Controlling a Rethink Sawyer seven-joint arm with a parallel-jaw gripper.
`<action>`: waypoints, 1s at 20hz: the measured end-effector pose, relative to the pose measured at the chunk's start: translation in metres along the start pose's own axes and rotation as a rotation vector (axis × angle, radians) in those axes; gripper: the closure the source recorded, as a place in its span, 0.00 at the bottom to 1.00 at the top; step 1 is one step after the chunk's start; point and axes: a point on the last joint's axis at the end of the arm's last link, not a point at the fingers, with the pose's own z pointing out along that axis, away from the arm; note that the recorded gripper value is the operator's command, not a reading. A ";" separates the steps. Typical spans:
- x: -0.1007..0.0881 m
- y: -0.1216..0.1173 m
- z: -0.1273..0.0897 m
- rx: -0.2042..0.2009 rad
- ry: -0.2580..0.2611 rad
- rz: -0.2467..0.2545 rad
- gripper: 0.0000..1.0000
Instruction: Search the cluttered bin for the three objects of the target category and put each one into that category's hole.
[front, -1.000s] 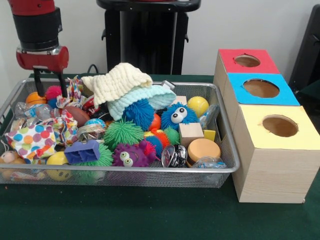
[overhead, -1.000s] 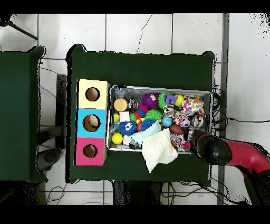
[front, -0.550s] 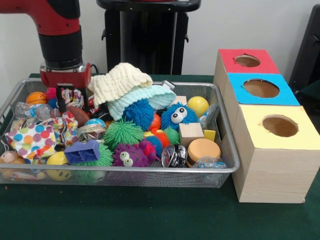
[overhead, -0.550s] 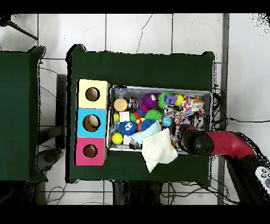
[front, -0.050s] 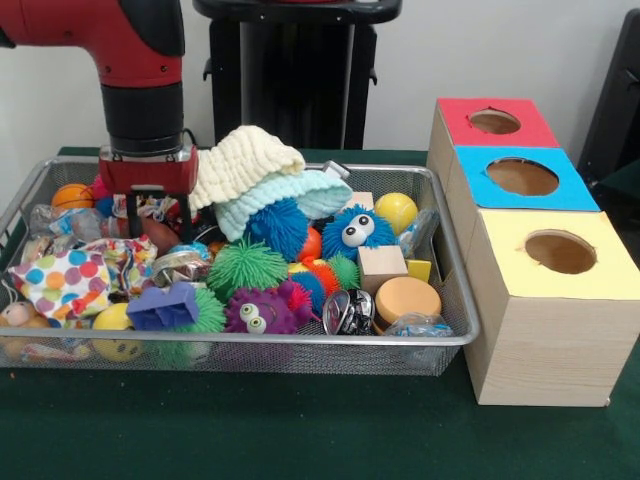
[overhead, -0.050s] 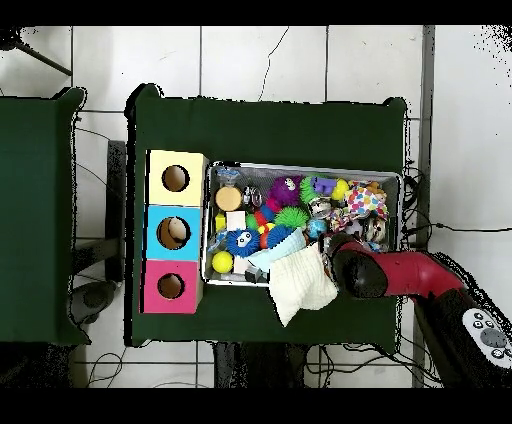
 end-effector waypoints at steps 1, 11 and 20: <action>0.001 -0.001 0.000 0.004 -0.012 0.000 0.00; 0.012 -0.027 -0.002 0.023 -0.017 0.043 0.00; 0.016 -0.036 -0.005 -0.021 -0.041 0.093 0.00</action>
